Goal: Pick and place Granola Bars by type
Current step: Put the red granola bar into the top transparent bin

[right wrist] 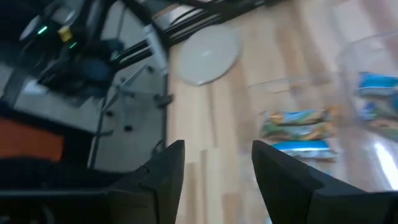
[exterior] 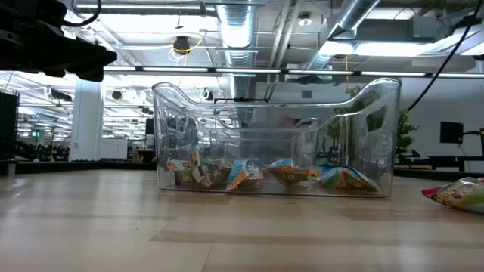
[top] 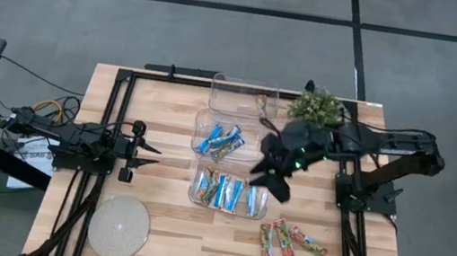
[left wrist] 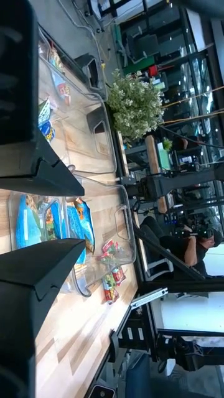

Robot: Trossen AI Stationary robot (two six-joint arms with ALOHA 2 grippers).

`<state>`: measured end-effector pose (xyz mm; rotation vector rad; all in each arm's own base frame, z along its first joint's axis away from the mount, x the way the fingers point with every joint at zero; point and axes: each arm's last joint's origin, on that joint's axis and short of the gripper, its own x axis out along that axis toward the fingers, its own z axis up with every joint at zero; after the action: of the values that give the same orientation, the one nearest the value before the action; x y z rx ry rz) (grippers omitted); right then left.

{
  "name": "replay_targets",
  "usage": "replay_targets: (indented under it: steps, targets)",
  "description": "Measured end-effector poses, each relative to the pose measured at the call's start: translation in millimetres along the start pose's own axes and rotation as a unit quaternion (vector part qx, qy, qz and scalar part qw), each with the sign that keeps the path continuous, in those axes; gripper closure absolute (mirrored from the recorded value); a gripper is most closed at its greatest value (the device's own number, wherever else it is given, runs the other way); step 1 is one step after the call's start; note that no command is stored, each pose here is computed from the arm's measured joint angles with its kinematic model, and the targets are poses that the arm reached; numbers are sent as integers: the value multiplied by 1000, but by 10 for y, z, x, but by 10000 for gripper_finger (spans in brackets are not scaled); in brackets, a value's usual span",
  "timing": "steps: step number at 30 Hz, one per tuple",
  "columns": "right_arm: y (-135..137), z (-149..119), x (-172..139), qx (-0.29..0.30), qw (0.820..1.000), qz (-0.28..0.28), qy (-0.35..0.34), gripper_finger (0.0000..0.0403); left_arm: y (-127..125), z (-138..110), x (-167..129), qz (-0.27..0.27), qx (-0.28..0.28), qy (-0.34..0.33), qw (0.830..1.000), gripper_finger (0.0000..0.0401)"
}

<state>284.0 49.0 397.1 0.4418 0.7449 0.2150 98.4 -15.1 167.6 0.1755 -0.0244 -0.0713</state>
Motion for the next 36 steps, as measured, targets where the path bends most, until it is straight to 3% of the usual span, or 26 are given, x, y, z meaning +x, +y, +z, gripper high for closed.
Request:
replay_targets:
  steps: [12,23,28,36]
  targets:
    - [620,-432,-22,-74,991,73,79,227,0,0,0,0,0,0,1000,287]
    - [779,-872,-54,-15,983,-43,178,230,0,0,0,0,-2,0,1000,287]
    - [806,-1040,-17,27,970,-111,217,230,0,0,0,0,1,0,1000,287]
    - [841,-1178,-9,99,951,-164,243,230,0,0,0,0,1,0,1000,287]
